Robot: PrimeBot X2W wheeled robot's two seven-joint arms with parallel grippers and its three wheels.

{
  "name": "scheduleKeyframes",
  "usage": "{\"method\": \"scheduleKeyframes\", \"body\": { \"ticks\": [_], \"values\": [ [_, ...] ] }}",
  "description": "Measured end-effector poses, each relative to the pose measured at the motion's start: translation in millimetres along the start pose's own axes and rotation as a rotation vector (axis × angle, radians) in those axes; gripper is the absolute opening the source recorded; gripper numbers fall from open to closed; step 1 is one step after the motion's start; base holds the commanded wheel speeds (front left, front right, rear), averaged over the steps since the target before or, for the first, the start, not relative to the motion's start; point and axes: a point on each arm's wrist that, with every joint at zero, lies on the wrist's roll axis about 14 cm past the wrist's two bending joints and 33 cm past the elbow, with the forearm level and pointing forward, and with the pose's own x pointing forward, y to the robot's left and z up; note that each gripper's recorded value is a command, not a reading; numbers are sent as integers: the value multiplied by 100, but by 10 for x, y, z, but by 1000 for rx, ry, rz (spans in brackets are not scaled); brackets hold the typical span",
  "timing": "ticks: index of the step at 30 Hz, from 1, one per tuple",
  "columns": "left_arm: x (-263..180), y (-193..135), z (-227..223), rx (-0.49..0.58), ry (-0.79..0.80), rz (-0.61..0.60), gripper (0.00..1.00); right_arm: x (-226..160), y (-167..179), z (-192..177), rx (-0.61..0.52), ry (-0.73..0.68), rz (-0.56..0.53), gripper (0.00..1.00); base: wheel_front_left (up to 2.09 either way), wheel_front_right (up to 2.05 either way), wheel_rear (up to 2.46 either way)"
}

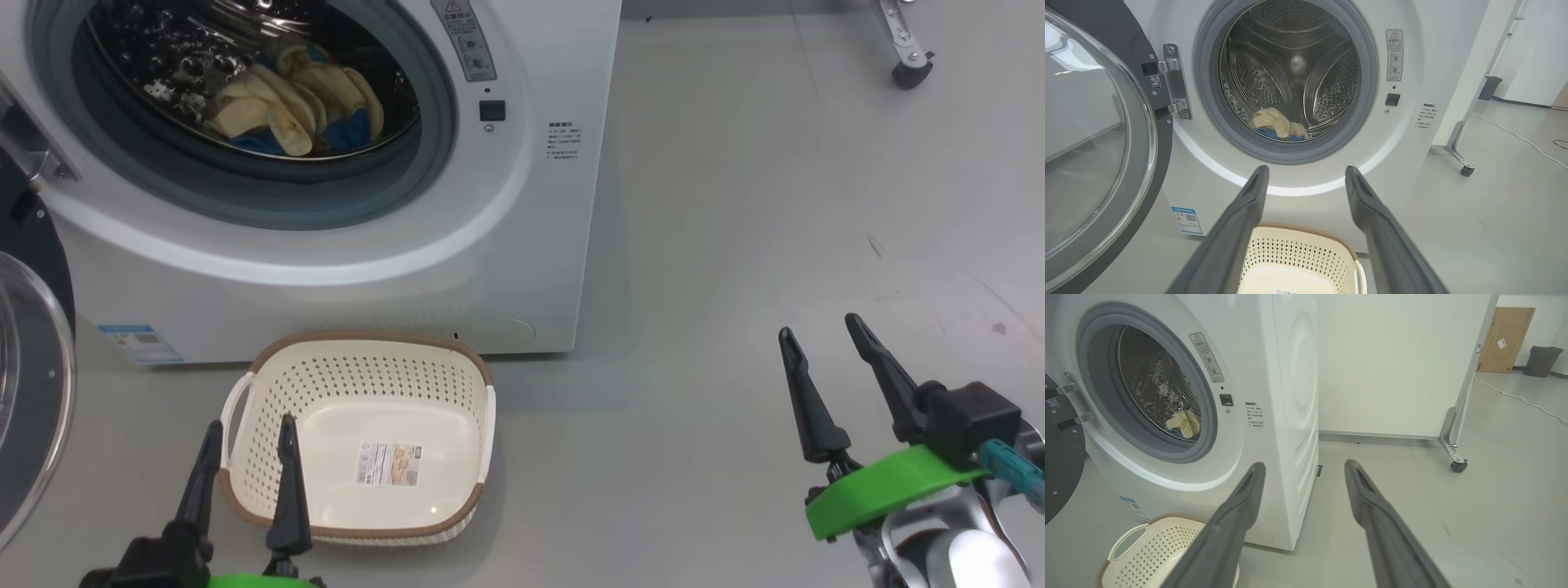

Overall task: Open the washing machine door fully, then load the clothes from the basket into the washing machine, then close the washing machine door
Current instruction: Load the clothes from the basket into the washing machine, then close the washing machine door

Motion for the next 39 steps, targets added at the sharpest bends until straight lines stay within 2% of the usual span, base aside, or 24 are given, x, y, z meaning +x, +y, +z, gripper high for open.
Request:
{"method": "scheduleKeyframes", "body": {
  "ticks": [33, 39],
  "values": [
    [-9, -54, -72, 15, 22, -22, 100, -86, -72, 11, 6, 3, -26, 100, 0, 0, 0],
    [-10, -53, -108, 18, 33, -23, 100, -80, -70, 0, 7, 6, -25, 100, -64, 64, 0]
  ]
}}
